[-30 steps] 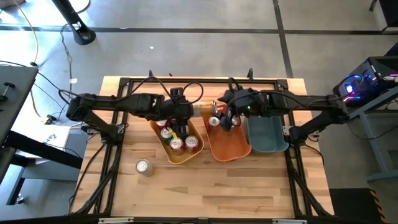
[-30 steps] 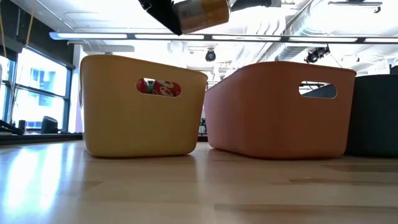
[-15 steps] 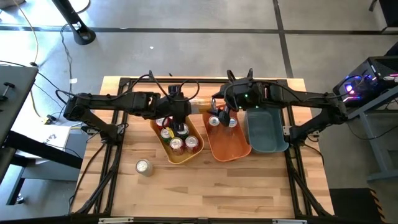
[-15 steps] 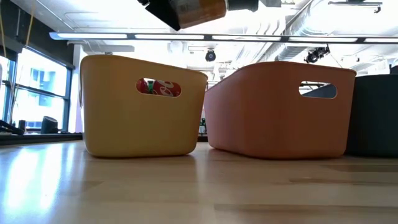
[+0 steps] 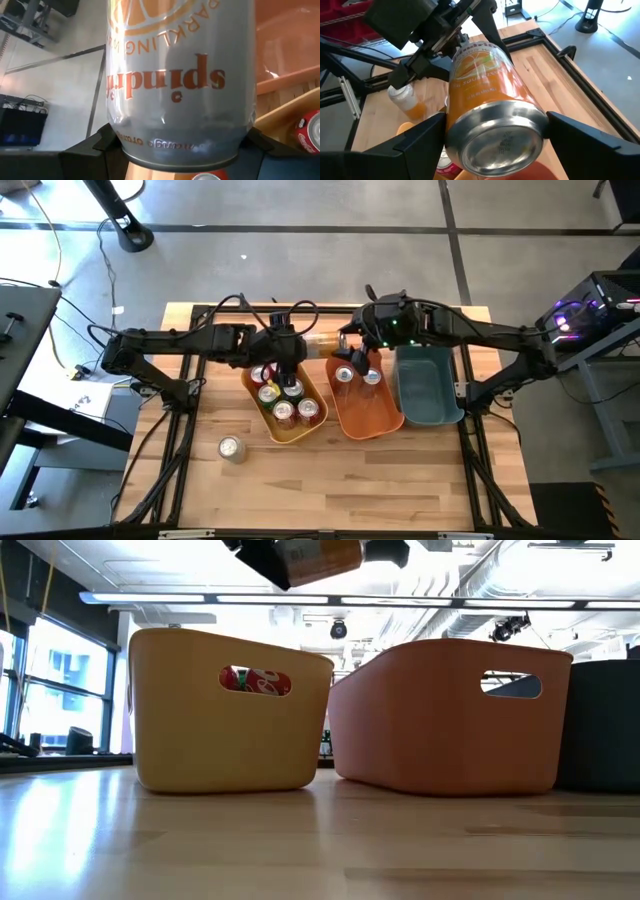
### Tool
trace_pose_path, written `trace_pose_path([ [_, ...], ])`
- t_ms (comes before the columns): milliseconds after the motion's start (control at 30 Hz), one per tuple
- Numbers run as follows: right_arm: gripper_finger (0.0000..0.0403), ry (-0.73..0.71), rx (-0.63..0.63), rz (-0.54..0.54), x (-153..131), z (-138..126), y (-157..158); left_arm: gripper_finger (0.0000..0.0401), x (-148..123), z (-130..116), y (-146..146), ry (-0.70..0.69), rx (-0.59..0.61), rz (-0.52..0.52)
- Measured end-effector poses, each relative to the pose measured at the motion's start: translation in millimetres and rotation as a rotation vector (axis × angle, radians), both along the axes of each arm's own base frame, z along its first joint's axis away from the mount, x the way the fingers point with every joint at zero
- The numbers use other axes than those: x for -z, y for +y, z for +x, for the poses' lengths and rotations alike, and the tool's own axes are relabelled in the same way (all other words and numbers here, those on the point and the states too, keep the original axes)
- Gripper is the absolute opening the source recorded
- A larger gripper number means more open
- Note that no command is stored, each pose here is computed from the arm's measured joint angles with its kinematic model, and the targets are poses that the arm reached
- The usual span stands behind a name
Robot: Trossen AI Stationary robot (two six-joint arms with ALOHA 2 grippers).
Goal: Sort soda cans
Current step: Put the top yellow-white soda can into the blue bin
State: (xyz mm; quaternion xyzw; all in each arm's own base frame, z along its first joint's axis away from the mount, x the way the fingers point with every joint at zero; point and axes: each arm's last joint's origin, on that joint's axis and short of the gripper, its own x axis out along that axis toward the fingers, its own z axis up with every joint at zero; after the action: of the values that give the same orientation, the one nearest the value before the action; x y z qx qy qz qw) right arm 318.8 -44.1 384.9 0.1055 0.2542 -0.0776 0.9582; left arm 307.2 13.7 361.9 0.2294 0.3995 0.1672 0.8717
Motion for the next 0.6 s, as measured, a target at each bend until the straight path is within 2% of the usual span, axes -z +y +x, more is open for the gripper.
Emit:
trace_pose_path([
  [333, 0.0326, 0.004, -0.059, 0.071, 4.0, 3.9, 2.2, 0.0232, 0.9, 0.4, -0.5, 0.026, 0.055, 0.001],
  [600, 0.0326, -0.009, -0.076, 0.087, 3.7, 5.1, 2.2, 0.0232, 0.5, 0.8, 6.5, 0.021, 0.042, 0.002],
])
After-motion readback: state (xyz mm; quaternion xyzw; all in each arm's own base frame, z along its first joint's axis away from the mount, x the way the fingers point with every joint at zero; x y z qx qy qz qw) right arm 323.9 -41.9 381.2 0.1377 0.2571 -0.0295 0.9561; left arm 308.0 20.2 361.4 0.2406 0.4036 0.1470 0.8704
